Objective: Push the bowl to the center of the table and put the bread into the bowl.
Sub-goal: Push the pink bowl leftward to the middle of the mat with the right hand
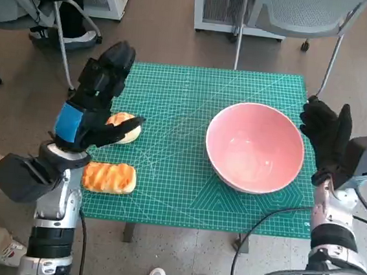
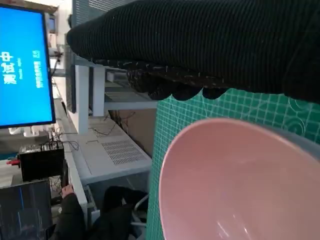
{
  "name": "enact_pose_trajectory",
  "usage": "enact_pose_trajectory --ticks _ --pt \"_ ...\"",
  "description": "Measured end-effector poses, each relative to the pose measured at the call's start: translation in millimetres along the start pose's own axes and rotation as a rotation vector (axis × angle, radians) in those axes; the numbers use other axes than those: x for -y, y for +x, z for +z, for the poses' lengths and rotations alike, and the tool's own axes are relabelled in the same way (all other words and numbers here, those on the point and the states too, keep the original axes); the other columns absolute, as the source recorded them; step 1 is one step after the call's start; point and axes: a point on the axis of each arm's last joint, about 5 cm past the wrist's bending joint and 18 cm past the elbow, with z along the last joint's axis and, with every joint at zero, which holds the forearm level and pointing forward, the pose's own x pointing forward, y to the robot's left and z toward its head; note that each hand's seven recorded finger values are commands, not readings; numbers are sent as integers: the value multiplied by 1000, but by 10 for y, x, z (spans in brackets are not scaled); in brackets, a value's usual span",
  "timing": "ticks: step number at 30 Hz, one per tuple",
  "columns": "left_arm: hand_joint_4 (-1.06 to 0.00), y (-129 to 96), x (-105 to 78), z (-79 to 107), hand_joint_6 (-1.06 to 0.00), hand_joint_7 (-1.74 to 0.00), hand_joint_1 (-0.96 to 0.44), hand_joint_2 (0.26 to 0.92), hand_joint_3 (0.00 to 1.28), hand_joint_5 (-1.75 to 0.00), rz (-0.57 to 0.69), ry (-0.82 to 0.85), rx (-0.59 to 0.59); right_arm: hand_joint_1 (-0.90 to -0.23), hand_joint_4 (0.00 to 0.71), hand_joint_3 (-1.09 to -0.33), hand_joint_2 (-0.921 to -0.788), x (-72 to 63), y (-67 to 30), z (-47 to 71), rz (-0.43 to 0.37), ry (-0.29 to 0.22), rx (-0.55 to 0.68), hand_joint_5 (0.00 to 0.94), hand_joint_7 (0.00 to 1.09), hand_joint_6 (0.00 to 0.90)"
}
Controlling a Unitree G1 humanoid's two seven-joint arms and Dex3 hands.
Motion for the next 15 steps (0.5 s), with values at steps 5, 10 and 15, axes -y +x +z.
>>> enact_pose_trajectory --ticks 5,10,15 --pt "-94 -6 -4 23 1 -464 -362 921 174 0 -3 4 1 -518 233 -925 -921 -41 -3 -31 9 9 -12 10 56 269" --pt "-92 -18 -21 51 1 -456 -356 921 177 -1 -2 11 -5 -515 230 -927 -921 -75 -1 -44 21 6 -17 6 54 272" --pt "-90 -32 -30 76 1 -452 -348 921 181 -1 -2 18 -8 -518 233 -923 -921 -117 1 -61 34 7 -22 6 56 284"
